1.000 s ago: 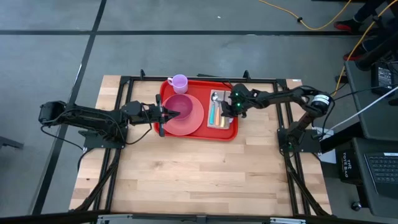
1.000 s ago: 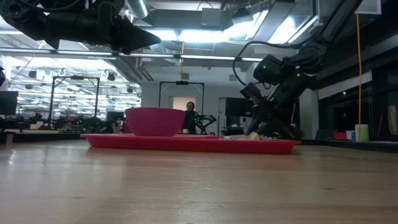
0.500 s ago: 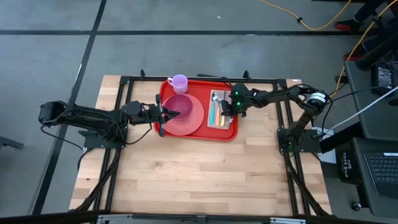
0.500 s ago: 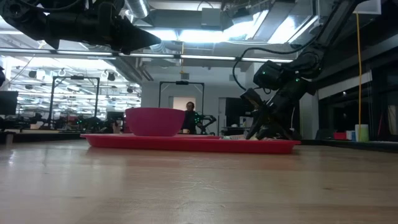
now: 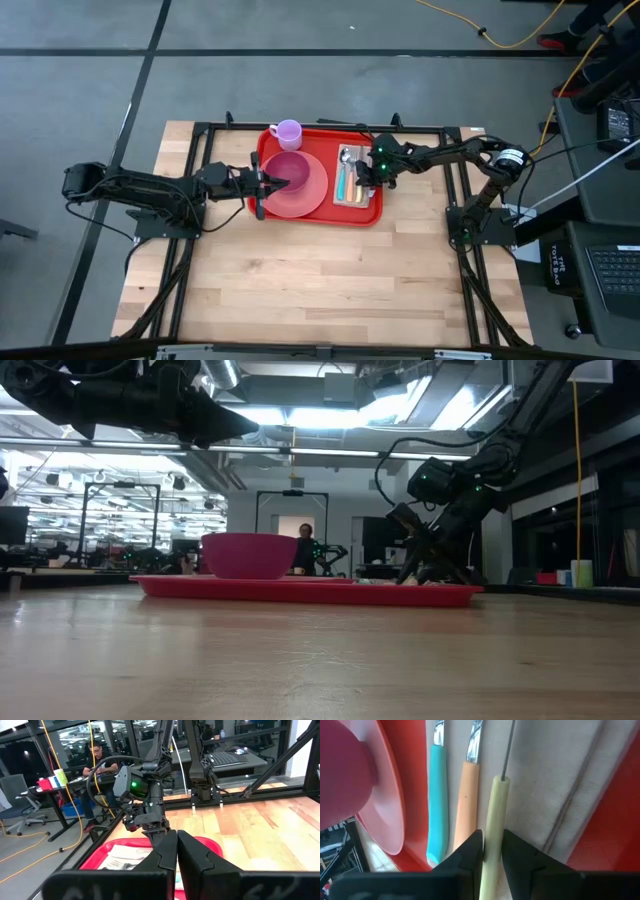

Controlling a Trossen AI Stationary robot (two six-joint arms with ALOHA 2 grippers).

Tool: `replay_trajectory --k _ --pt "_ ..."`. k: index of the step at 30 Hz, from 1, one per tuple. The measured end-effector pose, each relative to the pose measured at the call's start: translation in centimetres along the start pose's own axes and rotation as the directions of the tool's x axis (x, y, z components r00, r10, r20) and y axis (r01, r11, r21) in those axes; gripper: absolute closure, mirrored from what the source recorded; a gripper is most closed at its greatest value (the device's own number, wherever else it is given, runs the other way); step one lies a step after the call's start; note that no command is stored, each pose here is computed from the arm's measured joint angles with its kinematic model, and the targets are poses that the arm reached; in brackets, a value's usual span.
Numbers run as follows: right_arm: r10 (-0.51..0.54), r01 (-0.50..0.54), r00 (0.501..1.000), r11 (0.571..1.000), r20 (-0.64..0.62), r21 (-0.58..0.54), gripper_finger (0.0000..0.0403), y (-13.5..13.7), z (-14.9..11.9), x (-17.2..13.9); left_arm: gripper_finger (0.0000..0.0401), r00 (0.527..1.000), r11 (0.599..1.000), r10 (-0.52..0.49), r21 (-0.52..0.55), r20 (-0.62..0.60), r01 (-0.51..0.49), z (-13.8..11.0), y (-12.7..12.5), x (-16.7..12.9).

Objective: Set up tray
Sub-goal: Put the yellow knife on the light brown napkin

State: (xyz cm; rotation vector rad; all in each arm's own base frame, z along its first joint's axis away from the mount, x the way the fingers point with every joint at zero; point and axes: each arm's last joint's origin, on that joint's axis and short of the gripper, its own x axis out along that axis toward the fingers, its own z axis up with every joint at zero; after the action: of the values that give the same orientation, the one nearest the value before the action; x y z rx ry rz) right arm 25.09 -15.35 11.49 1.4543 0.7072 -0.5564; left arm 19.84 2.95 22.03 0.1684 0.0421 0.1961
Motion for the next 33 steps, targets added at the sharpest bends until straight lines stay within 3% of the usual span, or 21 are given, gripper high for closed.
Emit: replay_trajectory --k 33 --pt "-0.015 0.011 0.999 0.997 0.047 0.078 0.034 0.65 -0.55 -0.11 0.0396 0.999 1.0 -0.007 0.002 -0.039 0.007 -0.38 -0.06 0.0"
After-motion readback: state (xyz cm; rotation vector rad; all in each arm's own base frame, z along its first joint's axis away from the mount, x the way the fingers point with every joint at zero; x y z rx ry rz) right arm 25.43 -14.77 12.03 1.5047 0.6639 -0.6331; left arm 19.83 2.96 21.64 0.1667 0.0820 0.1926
